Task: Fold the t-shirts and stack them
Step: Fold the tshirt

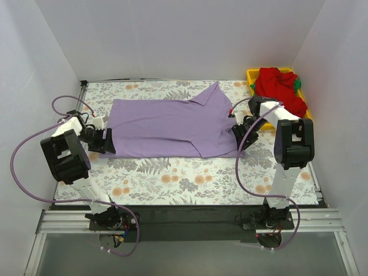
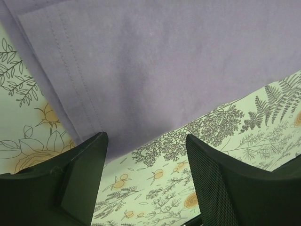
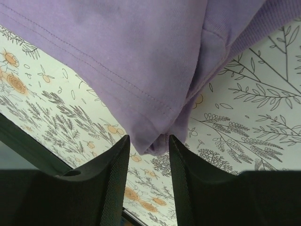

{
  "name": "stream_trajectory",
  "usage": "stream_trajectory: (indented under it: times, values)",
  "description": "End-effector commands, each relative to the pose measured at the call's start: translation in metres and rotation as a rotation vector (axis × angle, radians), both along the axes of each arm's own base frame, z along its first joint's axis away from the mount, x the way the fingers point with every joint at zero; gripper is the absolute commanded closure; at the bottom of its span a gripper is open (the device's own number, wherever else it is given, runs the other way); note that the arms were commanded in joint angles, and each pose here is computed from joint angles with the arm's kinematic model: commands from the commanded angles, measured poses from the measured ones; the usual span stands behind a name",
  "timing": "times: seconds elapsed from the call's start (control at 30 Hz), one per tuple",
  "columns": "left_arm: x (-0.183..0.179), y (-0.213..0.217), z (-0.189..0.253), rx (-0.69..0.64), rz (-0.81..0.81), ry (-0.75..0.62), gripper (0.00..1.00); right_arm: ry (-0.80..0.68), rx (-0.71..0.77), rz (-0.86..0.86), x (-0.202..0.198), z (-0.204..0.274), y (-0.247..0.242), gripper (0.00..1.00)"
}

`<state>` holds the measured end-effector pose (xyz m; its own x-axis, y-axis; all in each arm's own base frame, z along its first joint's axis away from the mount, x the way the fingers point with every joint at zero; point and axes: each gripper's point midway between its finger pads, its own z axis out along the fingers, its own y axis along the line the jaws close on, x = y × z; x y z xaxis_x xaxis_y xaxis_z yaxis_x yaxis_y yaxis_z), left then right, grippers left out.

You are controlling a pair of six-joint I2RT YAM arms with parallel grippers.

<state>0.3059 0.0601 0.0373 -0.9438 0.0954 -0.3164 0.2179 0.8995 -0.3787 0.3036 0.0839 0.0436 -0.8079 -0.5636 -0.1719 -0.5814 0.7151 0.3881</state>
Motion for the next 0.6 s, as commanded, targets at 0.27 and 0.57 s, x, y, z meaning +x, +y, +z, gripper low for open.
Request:
stream_trajectory:
  times: [0.27,0.57]
  values:
    - [0.005,0.007,-0.01,0.024,0.06,0.013,0.35,0.027,0.011,-0.009,-0.011,-0.015,0.002,0.9]
    - [0.006,0.017,-0.001,0.081,0.064,0.004,0.53,-0.012,-0.034,0.011,-0.016,-0.006,-0.007,0.99]
